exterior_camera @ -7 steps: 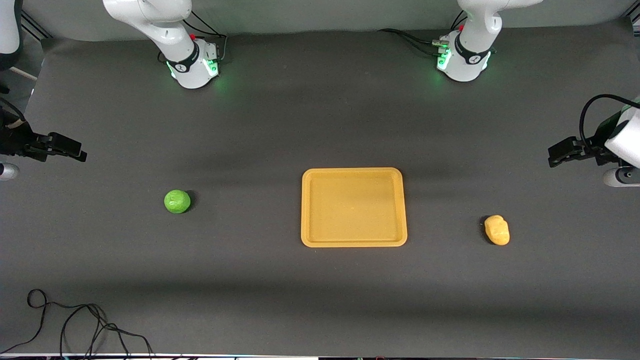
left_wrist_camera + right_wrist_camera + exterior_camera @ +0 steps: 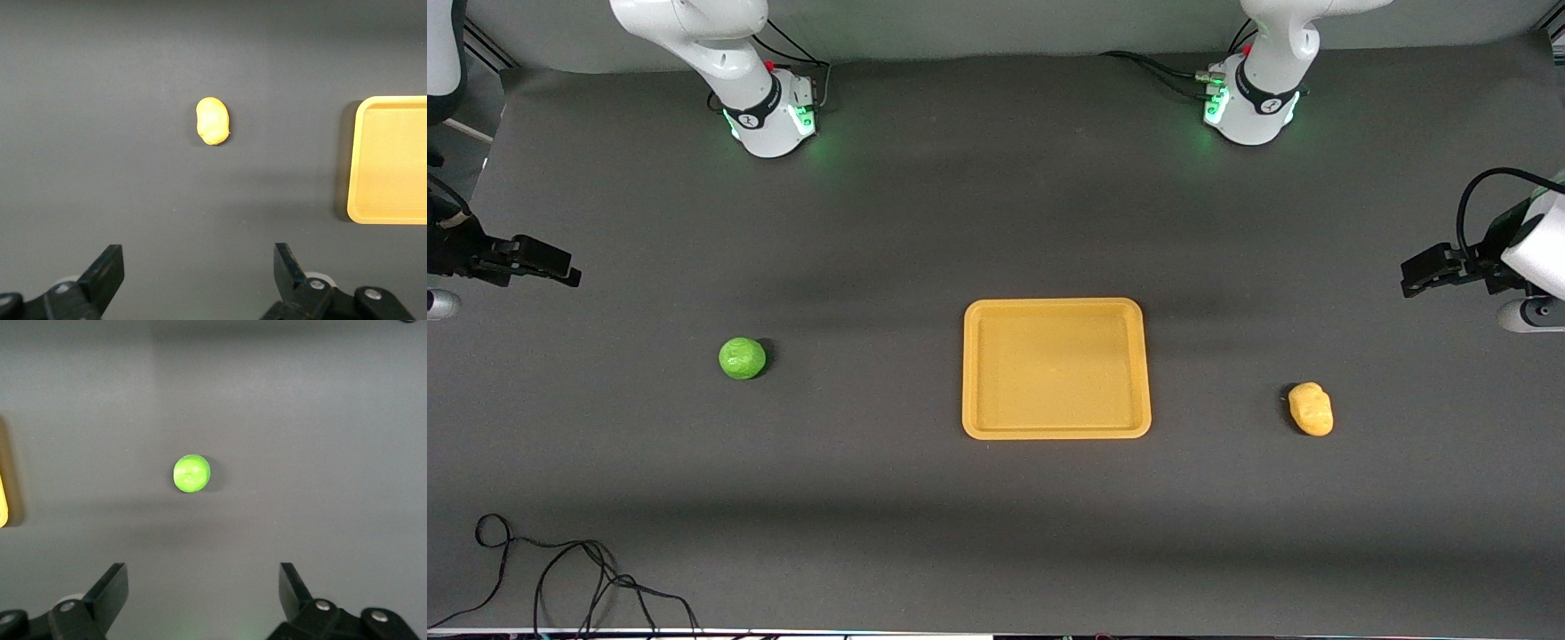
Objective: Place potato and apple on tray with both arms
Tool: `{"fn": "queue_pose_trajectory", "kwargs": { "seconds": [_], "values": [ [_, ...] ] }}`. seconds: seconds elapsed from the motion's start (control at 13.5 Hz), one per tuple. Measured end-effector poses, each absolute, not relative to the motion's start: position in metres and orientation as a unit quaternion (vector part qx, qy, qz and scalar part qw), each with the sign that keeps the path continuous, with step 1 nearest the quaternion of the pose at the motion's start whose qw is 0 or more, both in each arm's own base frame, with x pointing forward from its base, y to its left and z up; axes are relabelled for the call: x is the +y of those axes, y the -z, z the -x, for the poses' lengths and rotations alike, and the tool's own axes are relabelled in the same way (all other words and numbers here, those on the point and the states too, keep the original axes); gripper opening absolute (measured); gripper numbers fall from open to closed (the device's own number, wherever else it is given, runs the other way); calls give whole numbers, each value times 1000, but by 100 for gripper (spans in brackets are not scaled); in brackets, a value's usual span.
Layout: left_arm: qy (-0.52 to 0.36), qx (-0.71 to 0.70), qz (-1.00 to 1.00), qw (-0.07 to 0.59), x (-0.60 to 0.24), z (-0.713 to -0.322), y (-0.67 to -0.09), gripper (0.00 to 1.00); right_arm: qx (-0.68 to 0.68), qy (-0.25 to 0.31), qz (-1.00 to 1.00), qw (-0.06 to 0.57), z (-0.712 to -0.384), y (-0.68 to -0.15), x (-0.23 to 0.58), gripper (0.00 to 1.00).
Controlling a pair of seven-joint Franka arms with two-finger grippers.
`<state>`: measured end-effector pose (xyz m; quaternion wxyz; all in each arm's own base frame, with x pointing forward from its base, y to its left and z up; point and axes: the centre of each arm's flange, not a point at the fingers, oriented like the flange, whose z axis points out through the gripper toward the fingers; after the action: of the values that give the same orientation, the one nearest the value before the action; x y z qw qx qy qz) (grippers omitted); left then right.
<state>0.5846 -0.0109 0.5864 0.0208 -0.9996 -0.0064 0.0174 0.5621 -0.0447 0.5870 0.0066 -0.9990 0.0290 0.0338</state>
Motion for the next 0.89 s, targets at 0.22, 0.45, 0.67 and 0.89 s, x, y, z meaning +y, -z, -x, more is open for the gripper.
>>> {"fn": "queue_pose_trajectory", "kwargs": {
  "seconds": [0.22,0.45,0.67,0.89],
  "values": [
    [-22,-6,1000,21,-11,-585,-581,100,29,-36,999,7,-562,-587,-45,100],
    [-40,0,999,22,-16,-592,-560,100,29,-38,999,7,-561,-586,-45,100],
    [-71,9,997,26,-27,-605,-516,100,29,-38,999,7,-561,-586,-45,100],
    [-54,8,998,22,-29,-629,-450,100,29,-39,999,7,-561,-586,-45,100]
  ]
}}
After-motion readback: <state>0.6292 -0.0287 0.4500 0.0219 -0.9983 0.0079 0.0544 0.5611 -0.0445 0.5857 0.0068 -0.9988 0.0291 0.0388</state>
